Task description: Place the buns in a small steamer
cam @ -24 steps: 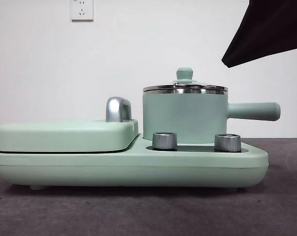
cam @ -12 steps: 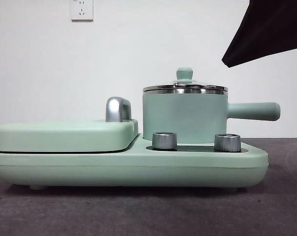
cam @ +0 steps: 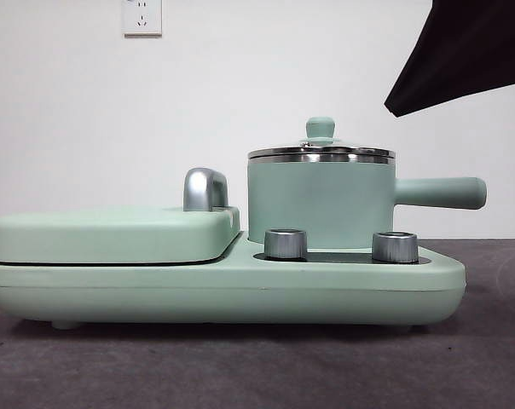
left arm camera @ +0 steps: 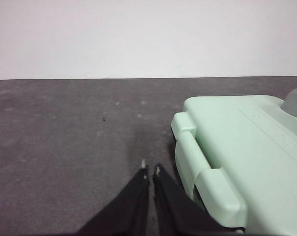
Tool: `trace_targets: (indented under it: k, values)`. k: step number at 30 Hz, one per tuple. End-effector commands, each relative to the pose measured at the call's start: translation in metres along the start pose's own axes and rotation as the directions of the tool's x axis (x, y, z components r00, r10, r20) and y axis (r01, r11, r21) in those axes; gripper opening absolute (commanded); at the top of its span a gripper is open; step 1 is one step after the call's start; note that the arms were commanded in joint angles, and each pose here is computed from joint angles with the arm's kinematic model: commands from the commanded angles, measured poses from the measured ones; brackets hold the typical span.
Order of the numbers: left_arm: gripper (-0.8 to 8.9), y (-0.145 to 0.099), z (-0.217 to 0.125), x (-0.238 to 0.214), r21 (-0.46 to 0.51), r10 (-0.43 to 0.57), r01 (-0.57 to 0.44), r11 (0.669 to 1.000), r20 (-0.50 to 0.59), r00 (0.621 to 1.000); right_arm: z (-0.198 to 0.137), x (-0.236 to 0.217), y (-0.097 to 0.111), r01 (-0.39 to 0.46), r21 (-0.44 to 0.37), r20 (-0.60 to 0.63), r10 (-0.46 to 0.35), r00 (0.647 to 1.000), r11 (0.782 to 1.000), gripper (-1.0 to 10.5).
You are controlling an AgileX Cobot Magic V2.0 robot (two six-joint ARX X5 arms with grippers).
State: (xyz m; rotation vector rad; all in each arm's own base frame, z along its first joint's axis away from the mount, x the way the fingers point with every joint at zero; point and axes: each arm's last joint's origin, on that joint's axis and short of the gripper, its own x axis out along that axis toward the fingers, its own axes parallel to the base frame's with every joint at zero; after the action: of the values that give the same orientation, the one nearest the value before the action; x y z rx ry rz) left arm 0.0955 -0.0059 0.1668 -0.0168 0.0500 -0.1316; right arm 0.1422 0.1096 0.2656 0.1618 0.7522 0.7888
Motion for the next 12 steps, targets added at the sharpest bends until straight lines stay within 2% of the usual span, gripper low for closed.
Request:
trace_targets:
  k: [1, 3, 6, 8, 10, 12]
  values:
    - [0.20, 0.000, -0.006, 0.002, -0.003, 0.001, -0.001, 1.000, -0.009, 1.000, 0.003, -0.001, 0.002, -0.005, -0.057, 0.023, 0.007, 1.000, 0.998, 0.2]
    - [0.20, 0.000, -0.006, 0.002, -0.003, 0.001, -0.001, 1.000, -0.009, 1.000, 0.002, -0.008, -0.001, 0.048, -0.161, 0.064, -0.038, 0.997, 0.986, 0.2]
    - [0.20, 0.000, -0.006, 0.002, -0.003, 0.001, -0.001, 1.000, -0.009, 1.000, -0.004, -0.017, -0.009, 0.153, -0.250, 0.181, -0.109, 0.977, 0.956, 0.2]
    - [0.20, 0.000, -0.006, 0.002, -0.003, 0.001, -0.001, 1.000, -0.009, 1.000, -0.014, -0.025, -0.018, 0.205, -0.258, 0.276, -0.131, 0.952, 0.944, 0.2]
    - [0.20, 0.000, -0.006, 0.002, -0.003, 0.001, -0.001, 1.000, -0.009, 1.000, -0.028, -0.033, -0.028, 0.274, -0.250, 0.374, -0.168, 0.912, 0.929, 0.2]
    - [0.20, 0.000, -0.006, 0.002, -0.003, 0.001, -0.001, 1.000, -0.009, 1.000, -0.044, -0.040, -0.040, 0.385, -0.213, 0.475, -0.249, 0.844, 0.898, 0.2]
